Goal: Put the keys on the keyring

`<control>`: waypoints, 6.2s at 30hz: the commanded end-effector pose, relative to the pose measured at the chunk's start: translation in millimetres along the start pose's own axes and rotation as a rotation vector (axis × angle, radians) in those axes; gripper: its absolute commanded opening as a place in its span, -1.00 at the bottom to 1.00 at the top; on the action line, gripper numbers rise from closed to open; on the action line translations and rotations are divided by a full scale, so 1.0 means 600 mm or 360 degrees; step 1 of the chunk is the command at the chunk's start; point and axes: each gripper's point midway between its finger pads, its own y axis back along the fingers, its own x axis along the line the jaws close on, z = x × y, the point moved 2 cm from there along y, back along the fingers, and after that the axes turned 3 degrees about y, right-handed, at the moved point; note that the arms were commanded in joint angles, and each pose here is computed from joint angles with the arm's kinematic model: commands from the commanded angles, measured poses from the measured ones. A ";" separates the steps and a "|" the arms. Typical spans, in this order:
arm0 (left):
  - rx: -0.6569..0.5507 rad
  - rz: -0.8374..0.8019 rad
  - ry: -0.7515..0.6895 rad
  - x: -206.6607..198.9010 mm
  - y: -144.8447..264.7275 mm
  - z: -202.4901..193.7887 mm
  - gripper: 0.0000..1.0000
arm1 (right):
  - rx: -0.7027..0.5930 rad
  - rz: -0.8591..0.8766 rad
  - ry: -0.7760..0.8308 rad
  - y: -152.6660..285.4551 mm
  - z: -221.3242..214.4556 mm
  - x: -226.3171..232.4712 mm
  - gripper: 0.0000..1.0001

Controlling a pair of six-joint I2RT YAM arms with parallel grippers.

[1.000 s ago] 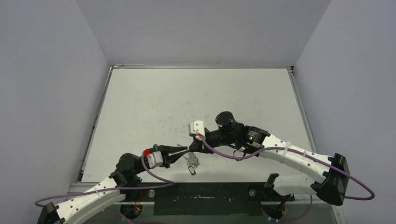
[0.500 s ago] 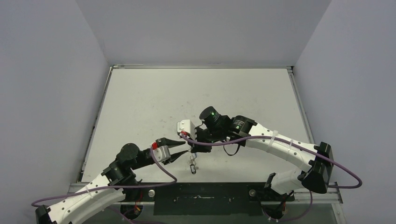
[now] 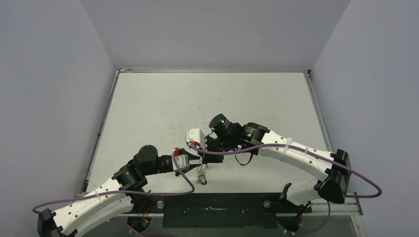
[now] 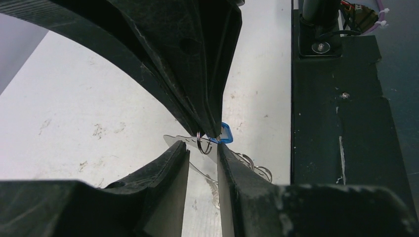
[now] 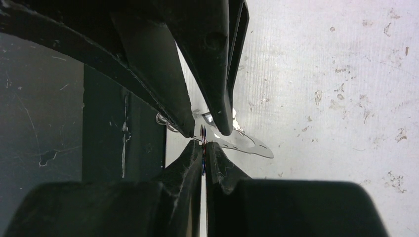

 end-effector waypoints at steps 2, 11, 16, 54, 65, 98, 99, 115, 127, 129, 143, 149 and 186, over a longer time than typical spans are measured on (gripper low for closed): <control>-0.0141 -0.0055 -0.0062 0.000 -0.008 0.045 -0.54 | -0.0109 -0.0046 0.0048 0.012 0.043 -0.008 -1.00; -0.0179 -0.0044 -0.0054 -0.001 -0.007 0.048 -1.00 | -0.0097 -0.0071 0.0048 0.010 0.038 -0.012 -1.00; -0.0193 -0.0014 -0.0032 0.000 -0.005 0.041 -1.00 | -0.0125 -0.0153 0.0048 0.015 0.038 -0.024 -0.55; -0.0761 0.0180 -0.0027 0.005 0.025 0.073 -1.00 | -0.0643 0.0018 0.0122 0.038 0.044 -0.011 -0.43; -0.0774 0.0179 -0.0038 0.004 0.027 0.079 -1.00 | -0.0556 -0.0012 0.0102 0.033 0.024 -0.016 -0.78; -0.0528 0.0393 -0.0041 0.036 0.042 0.050 -1.00 | -0.0633 -0.0494 -0.0082 0.061 -0.025 -0.079 0.67; -0.0497 0.0427 -0.0028 0.042 0.041 0.044 -1.00 | -0.0642 -0.0517 -0.0120 0.061 -0.031 -0.084 0.70; -0.0110 0.0767 -0.0003 0.170 -0.059 0.011 -1.00 | -0.0610 -0.1230 -0.0715 0.130 -0.193 -0.168 1.00; -0.0024 0.0981 0.0162 0.342 -0.064 -0.034 -0.78 | -0.0425 -0.2086 -0.1021 0.269 -0.341 -0.202 1.00; -0.0003 0.1074 0.0214 0.369 -0.052 -0.047 -0.22 | -0.0411 -0.2178 -0.1044 0.279 -0.361 -0.203 1.00; 0.0286 0.2325 0.0520 0.387 0.245 -0.138 0.94 | -0.0467 -0.2865 -0.1304 0.343 -0.510 -0.218 1.00; 0.0371 0.2460 0.0503 0.350 0.287 -0.204 0.94 | -0.0557 -0.2918 -0.1268 0.338 -0.530 -0.258 1.00; 0.0325 0.2377 0.0604 0.449 0.290 -0.336 0.94 | -0.0235 -0.2844 -0.1340 0.297 -0.586 -0.359 1.00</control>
